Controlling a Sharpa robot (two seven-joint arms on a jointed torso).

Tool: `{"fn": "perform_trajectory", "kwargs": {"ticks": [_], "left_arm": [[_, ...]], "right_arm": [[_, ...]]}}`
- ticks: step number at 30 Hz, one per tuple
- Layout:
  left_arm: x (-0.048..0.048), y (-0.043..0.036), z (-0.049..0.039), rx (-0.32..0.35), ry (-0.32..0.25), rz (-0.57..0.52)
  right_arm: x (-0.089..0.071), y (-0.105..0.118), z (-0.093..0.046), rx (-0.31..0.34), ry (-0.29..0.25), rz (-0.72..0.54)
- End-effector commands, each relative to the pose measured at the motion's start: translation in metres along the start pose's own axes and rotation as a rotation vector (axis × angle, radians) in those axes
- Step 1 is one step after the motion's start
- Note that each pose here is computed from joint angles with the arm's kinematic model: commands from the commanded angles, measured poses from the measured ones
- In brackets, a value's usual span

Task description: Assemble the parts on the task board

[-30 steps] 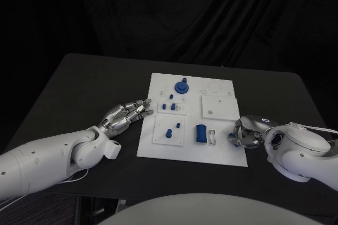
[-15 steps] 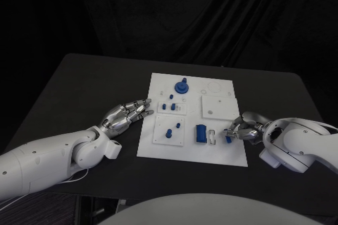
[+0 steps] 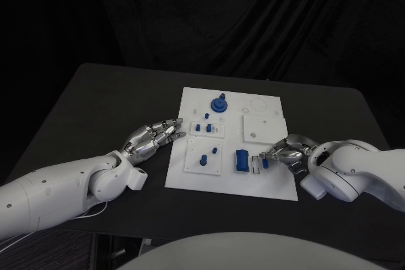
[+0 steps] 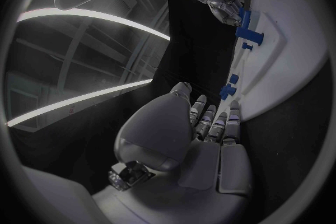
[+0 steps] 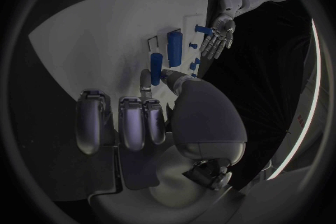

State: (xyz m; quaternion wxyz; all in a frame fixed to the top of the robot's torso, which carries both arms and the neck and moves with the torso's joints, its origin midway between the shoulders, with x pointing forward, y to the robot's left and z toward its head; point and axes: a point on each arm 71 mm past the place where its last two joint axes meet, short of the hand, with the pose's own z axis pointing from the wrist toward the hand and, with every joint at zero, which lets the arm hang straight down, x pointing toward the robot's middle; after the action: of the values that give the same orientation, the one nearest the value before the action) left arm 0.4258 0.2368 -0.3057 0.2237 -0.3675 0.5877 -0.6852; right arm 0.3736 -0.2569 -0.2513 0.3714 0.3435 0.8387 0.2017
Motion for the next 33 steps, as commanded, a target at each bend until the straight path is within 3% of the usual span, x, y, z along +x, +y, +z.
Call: {"fn": "perform_trajectory", "kwargs": {"ticks": [1, 19, 33], "left_arm": [[0.0004, 0.0092, -0.0038, -0.048, -0.005, 0.000], [0.0000, 0.0095, -0.0047, -0.051, -0.005, -0.001], [0.0003, 0.0101, -0.0049, -0.053, -0.004, -0.003]], "right_arm": [[0.001, 0.002, 0.002, -0.010, 0.006, 0.039], [0.015, 0.005, 0.004, -0.062, 0.034, -0.076], [0.018, 0.004, 0.004, -0.066, 0.040, -0.107]]}}
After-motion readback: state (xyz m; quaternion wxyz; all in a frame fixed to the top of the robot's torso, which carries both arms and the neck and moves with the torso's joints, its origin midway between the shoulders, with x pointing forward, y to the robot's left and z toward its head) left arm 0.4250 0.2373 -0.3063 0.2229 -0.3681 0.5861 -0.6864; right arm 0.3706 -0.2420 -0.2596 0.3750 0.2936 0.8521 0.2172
